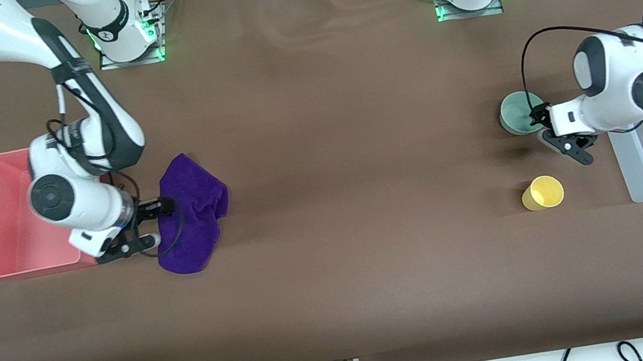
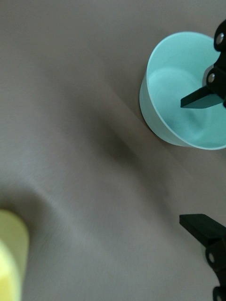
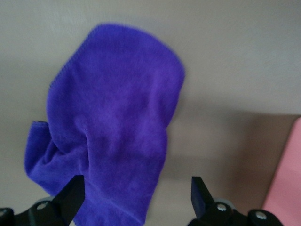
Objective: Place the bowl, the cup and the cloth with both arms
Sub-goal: 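Reach the right gripper to the purple cloth while the left gripper reaches the bowl, then grasp the cloth with the right gripper while the left gripper grasps the bowl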
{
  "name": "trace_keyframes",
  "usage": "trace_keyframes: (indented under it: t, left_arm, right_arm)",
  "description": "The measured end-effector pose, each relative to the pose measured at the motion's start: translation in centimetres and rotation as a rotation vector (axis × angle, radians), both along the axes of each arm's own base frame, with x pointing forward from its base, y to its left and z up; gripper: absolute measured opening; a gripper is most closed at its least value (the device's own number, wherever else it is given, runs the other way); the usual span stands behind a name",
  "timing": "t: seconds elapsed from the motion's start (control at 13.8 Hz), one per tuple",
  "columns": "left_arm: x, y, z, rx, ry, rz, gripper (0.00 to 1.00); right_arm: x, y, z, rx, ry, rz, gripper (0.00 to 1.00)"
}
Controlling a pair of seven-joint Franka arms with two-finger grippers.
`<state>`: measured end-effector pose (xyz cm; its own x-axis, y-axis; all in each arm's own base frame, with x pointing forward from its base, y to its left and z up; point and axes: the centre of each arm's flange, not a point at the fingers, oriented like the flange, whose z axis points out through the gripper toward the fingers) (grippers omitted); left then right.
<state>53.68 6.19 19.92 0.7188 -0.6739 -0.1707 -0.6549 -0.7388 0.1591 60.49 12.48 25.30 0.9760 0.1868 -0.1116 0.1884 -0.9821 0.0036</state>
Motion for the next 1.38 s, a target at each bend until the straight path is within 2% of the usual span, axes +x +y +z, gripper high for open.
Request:
trace_keyframes:
  t: [0.14,0.29,0.51,0.58,0.65,0.94,1.16,1.3,1.38]
  left_arm:
    - [-0.8,-0.1,-1.2,-0.012,0.010,-0.044,0.73]
    - [-0.9,0.0,-1.2,-0.020,0.010,-0.072,0.51]
    - [-0.8,0.2,-1.1,-0.022,0.005,-0.079,0.22]
    - [-0.8,0.2,-1.0,-0.022,0.003,-0.081,0.10]
    - [-0.7,0.2,-0.8,-0.023,0.000,-0.087,0.03]
    - [1.0,0.4,3.2,-0.020,-0.022,-0.097,0.03]
    - [3.7,1.2,10.5,-0.025,0.020,-0.092,0.03]
    - [5.6,3.4,16.2,-0.029,0.028,-0.098,0.03]
    - [6.4,5.6,18.6,-0.025,0.012,-0.116,0.03]
  right_arm:
    - [-1.2,0.2,-2.5,0.012,-0.032,0.007,1.00]
    - [-2.6,0.5,-5.4,0.031,-0.084,0.015,1.00]
    - [-4.0,1.2,-8.7,0.045,-0.106,0.029,0.99]
    - [-4.0,1.4,-8.7,0.047,-0.110,0.031,0.96]
    - [-3.9,1.4,-8.6,0.047,-0.114,0.033,0.85]
    - [-3.2,1.9,-7.6,0.048,-0.122,0.040,0.39]
    - [-1.7,1.6,-5.4,0.029,-0.080,0.039,0.08]
    - [-0.2,1.4,-2.6,0.013,-0.042,0.047,0.06]
    - [0.5,1.2,-1.0,0.005,-0.026,0.054,0.06]
